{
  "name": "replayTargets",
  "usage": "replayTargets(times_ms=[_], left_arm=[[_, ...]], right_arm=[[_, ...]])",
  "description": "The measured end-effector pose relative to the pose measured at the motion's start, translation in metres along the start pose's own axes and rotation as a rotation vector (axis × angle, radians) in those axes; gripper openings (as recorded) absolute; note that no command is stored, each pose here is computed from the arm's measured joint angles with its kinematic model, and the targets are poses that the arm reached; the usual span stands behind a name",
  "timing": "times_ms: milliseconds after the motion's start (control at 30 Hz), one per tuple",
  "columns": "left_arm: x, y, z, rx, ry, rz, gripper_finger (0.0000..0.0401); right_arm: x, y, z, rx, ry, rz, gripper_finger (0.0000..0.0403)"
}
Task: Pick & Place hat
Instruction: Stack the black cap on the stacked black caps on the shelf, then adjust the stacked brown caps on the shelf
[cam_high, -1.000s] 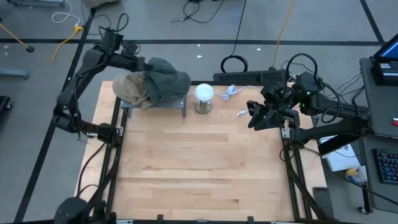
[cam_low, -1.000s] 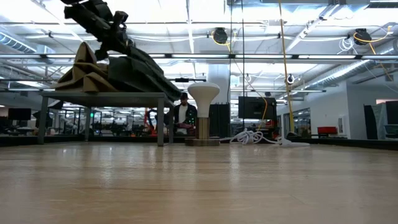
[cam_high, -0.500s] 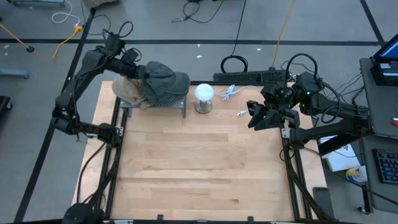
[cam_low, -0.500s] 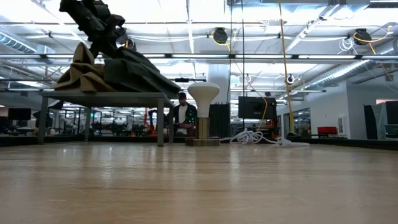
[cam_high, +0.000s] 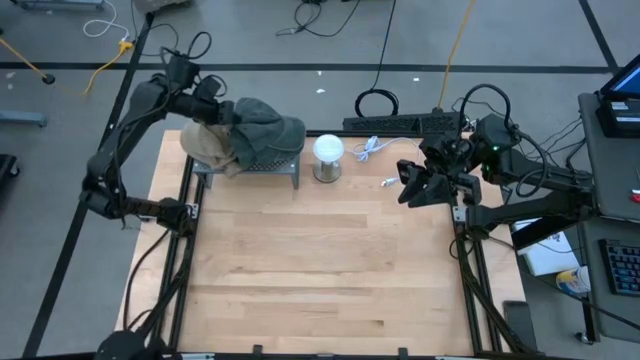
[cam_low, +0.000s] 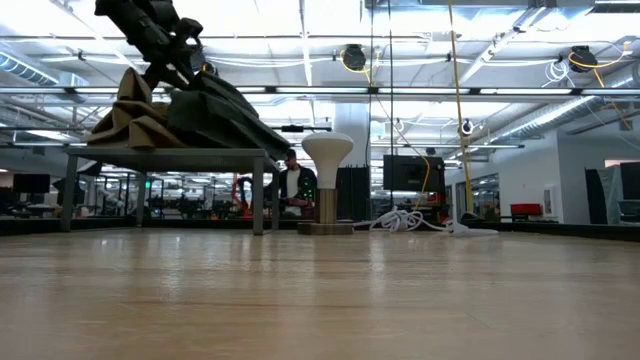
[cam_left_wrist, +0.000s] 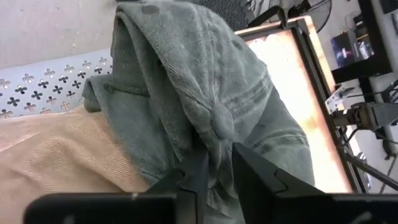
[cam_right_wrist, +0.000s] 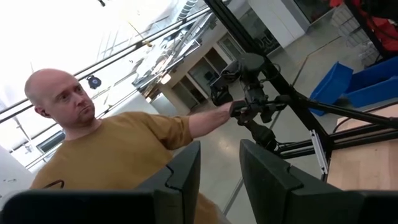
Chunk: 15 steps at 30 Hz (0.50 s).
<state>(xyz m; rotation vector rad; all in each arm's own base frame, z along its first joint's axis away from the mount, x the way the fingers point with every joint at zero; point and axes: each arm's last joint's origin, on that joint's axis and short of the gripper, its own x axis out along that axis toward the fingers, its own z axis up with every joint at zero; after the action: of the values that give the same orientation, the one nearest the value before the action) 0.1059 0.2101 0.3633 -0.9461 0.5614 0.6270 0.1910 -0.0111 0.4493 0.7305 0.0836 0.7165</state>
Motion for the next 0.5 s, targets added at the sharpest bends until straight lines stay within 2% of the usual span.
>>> replayTargets(times_ms=[300,500], left_arm=[[-0.016,-0.008,-0.006,0.004,-0.068,0.023,0.0112],[-0.032,-0.016,-0.015,0.006,-0.121,0.022,0.0119]], right_arm=[[-0.001,-0.001,0.001,0.004,-0.004,-0.005,0.0105],[-0.001,-0.001,0.001,0.007,-0.004,-0.005,0.0105]])
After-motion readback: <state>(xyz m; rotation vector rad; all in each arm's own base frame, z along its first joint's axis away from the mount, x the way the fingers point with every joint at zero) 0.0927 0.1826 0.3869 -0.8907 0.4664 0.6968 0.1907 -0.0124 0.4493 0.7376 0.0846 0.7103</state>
